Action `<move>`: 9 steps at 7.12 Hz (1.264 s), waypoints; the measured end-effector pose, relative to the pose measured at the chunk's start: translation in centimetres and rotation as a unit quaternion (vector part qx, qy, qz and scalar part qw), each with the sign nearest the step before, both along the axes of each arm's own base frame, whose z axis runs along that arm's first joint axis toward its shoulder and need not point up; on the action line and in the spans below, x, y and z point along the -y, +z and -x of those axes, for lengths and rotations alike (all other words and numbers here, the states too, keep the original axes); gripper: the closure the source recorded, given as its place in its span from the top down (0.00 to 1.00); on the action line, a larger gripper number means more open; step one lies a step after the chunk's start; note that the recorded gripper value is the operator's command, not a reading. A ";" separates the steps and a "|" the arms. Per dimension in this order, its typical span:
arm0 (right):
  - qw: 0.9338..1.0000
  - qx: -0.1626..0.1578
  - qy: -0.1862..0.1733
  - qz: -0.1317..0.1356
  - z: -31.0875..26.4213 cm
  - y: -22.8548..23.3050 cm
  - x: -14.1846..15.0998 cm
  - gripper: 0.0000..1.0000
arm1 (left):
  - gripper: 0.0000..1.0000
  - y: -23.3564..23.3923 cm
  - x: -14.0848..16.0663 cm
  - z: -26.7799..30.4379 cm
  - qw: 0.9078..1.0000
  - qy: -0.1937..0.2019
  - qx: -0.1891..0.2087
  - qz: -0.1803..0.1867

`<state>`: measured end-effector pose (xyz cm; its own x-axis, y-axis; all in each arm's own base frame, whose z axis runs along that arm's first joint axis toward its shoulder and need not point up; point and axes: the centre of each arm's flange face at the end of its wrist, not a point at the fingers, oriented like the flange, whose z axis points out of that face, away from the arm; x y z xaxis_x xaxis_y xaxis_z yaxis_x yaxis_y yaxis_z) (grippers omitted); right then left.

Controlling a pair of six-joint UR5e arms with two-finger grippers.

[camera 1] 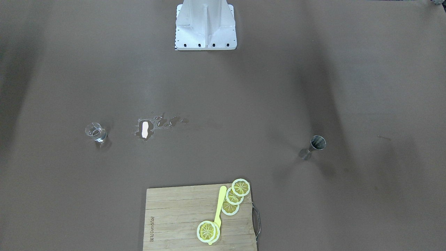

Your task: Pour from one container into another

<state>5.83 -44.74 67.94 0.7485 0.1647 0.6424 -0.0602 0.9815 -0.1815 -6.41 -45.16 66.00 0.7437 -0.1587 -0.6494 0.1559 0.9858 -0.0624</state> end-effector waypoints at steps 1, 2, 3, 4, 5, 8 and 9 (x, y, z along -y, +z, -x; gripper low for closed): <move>1.000 0.000 0.000 0.000 0.0 0.0 0.0 1.00 | 0.99 0.0 0.0 0.0 1.000 -0.001 -0.001 0.001; 1.000 0.001 0.000 -0.002 0.0 -0.2 0.0 1.00 | 0.99 -0.1 0.0 0.0 1.000 -0.004 -0.002 0.003; 1.000 0.001 0.000 -0.004 0.0 -0.4 0.0 1.00 | 0.99 -0.1 0.0 -0.1 1.000 -0.010 -0.002 0.007; 1.000 0.001 0.000 -0.006 0.0 -0.6 0.0 1.00 | 0.99 -0.1 0.1 -0.3 1.000 -0.012 -0.002 0.011; 1.000 0.001 0.000 -0.006 0.0 -0.6 0.0 1.00 | 0.99 -0.1 0.1 -0.7 1.000 -0.007 -0.002 0.011; 1.000 0.001 0.000 -0.006 0.0 -0.6 -0.1 1.00 | 0.99 -0.1 0.3 -1.5 1.000 0.002 -0.001 0.011; 1.000 0.001 0.000 -0.006 0.0 -0.6 -0.1 1.00 | 0.99 -0.1 0.3 -1.6 1.000 0.002 -0.001 0.011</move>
<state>5.82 -44.63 67.33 0.7472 0.1581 0.6455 -0.0607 0.9835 -0.1705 -4.84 -45.44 65.90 0.7425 -0.1693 -0.6481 0.1515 0.9849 -0.0837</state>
